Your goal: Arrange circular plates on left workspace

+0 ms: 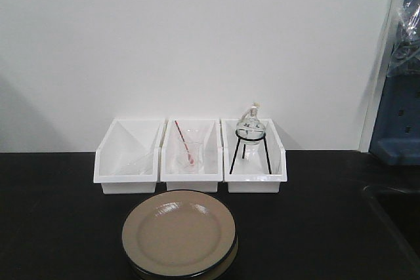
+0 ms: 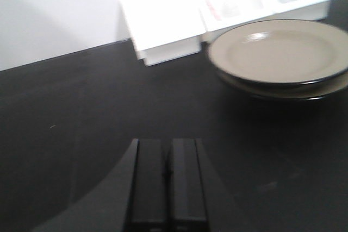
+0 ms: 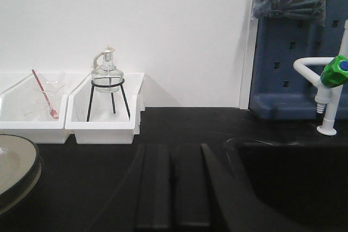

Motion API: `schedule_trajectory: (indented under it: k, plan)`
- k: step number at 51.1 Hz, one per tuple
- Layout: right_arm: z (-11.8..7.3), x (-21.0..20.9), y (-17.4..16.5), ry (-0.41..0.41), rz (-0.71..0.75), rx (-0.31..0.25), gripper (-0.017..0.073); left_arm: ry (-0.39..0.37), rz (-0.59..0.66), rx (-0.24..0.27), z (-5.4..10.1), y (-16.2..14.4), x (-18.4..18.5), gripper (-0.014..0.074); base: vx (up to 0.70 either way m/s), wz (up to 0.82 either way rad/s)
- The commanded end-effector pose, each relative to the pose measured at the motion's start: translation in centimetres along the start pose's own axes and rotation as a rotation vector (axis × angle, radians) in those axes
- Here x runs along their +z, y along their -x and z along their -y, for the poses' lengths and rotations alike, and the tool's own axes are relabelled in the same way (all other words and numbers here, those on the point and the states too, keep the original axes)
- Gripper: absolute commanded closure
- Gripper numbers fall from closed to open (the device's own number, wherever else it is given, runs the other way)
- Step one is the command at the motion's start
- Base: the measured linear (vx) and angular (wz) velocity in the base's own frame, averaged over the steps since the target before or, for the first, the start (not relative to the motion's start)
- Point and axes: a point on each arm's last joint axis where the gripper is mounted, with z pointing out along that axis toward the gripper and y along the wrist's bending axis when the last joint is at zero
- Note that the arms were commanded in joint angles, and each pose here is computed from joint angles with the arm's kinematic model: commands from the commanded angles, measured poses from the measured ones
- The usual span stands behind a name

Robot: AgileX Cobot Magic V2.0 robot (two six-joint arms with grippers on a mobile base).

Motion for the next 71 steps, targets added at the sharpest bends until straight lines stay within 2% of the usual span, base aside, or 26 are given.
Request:
schedule_trajectory:
  k: [1, 4, 7, 11, 14, 19, 51, 54, 59, 62, 66, 67, 69, 71]
  plan:
    - [0.4, 0.0, 1.4, -0.041, 0.079, 0.002, 0.0564, 0.126, 0.172, -0.075, -0.8, -0.3, -0.5, 0.0594, 0.0, 0.0]
    - [0.4, 0.0, 1.4, -0.041, 0.079, 0.002, 0.0564, 0.15, 0.243, -0.117, -0.6, -1.4, -0.7, 0.0594, 0.0, 0.0]
    - [0.4, 0.0, 1.4, -0.041, 0.079, 0.002, 0.0564, 0.155, 0.302, -0.123, -0.4, -2.4, -0.9, 0.0594, 0.0, 0.0]
    - [0.4, 0.0, 1.4, -0.041, 0.079, 0.002, 0.0564, 0.142, 0.261, -0.047, -0.1, -2.7, -1.2, 0.0594, 0.0, 0.0]
    - [0.4, 0.0, 1.4, -0.041, 0.079, 0.002, 0.0564, 0.147, 0.274, -0.031, -0.1, -2.8, -1.5, 0.0594, 0.0, 0.0]
    - [0.4, 0.0, 1.4, -0.04, 0.078, 0.002, 0.0564, 0.144, 0.276, -0.053, -0.1, -2.7, -1.5, 0.0594, 0.0, 0.0]
    - [0.4, 0.0, 1.3, -0.039, 0.077, 0.001, 0.0564, 0.143, 0.269, -0.051, -0.1, -2.8, -1.4, 0.0594, 0.0, 0.0]
    - [0.4, 0.0, 1.3, -0.038, 0.076, -0.01, 0.0564, 0.143, 0.269, -0.051, -0.1, -2.8, -1.4, 0.0594, 0.0, 0.0]
    - [0.0, -0.3, 1.2, -0.004, 0.062, -0.102, 0.0564, 0.143, 0.269, -0.051, -0.1, -2.8, -1.4, 0.0594, 0.0, 0.0]
    - [-0.2, -0.9, 0.9, 0.027, 0.025, -0.117, 0.0564, 0.143, 0.269, -0.051, -0.1, -2.8, -1.4, 0.0594, 0.0, 0.0]
    - [-0.2, -1.8, -0.5, 0.033, -0.023, -0.063, 0.0564, 0.143, 0.269, -0.051, -0.1, -2.8, -1.4, 0.0594, 0.0, 0.0]
    - [-0.2, -2.1, -1.0, 0.029, -0.026, -0.066, 0.0564, 0.143, 0.269, -0.051, -0.1, -2.8, -1.4, 0.0594, 0.0, 0.0]
    - [-0.2, -2.5, -1.9, 0.023, -0.026, -0.025, 0.0564, 0.143, 0.269, -0.051, -0.1, -2.8, -1.4, 0.0594, 0.0, 0.0]
    - [-0.2, -2.9, -2.9, 0.016, -0.015, -0.009, 0.0564, 0.143, 0.269, -0.051, -0.1, -2.8, -1.4, 0.0594, 0.0, 0.0]
